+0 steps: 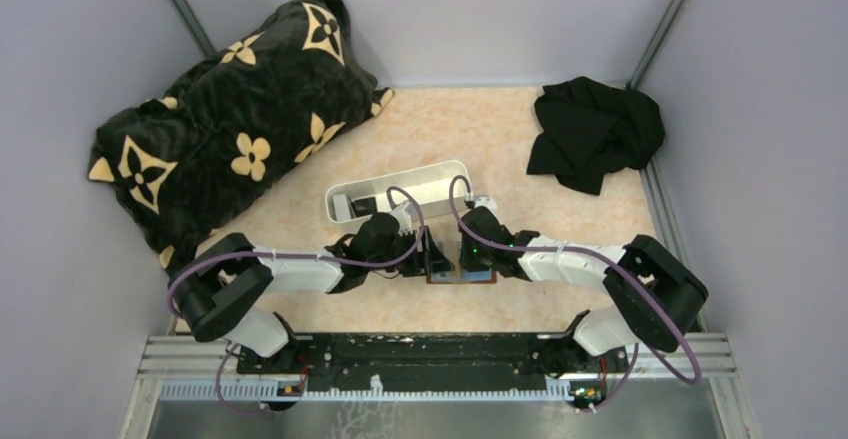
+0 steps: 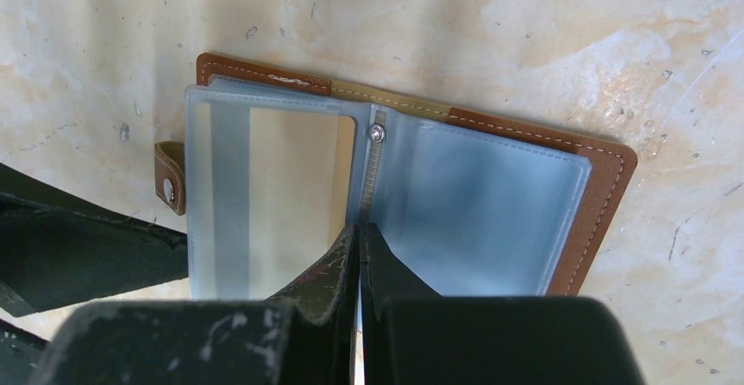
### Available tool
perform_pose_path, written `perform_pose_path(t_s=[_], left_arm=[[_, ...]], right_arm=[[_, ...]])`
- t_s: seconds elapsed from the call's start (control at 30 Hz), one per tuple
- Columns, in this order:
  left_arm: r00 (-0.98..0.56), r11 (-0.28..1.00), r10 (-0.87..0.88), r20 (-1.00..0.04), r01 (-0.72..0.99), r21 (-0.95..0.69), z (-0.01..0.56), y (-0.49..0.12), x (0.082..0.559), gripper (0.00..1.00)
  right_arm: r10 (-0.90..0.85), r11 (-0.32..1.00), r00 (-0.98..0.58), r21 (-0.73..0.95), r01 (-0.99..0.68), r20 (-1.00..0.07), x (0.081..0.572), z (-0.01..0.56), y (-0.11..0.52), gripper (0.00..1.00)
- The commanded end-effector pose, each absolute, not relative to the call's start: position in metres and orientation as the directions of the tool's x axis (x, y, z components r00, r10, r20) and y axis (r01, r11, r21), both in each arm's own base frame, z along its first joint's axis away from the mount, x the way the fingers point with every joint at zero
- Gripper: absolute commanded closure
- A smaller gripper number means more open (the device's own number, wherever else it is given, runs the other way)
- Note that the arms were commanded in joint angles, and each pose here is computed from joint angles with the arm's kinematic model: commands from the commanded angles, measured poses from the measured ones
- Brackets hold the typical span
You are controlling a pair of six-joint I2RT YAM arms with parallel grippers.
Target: Take the credit cards out of the card holder
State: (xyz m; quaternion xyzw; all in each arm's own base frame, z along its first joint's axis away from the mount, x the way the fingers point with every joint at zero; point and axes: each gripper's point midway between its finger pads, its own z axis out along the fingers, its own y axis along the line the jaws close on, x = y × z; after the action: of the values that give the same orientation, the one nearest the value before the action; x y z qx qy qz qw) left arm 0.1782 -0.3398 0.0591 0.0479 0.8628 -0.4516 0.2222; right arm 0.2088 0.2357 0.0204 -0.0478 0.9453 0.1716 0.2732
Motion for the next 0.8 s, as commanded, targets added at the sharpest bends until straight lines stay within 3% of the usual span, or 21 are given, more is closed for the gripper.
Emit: perform_pose_path(t_s=[0.0, 0.43, 0.77], left_arm=[[-0.873, 0.503, -0.145, -0.465, 0.340, -0.795, 0.090, -0.352, 0.183, 0.32], [-0.859, 0.471, -0.137, -0.493, 0.381, -0.795, 0.114, -0.361, 0.187, 0.32], [-0.877, 0.432, -0.079, -0.474, 0.398, -0.809, 0.099, -0.392, 0.196, 0.31]], right_arm=[[0.005, 0.928, -0.861, 0.323, -0.186, -0.509, 0.200, 0.018, 0.235, 1.00], [0.016, 0.930, -0.856, 0.323, -0.177, -0.516, 0.201, 0.021, 0.233, 1.00], [0.091, 0.899, -0.818, 0.400, -0.177, -0.567, 0.201, 0.061, 0.229, 1.00]])
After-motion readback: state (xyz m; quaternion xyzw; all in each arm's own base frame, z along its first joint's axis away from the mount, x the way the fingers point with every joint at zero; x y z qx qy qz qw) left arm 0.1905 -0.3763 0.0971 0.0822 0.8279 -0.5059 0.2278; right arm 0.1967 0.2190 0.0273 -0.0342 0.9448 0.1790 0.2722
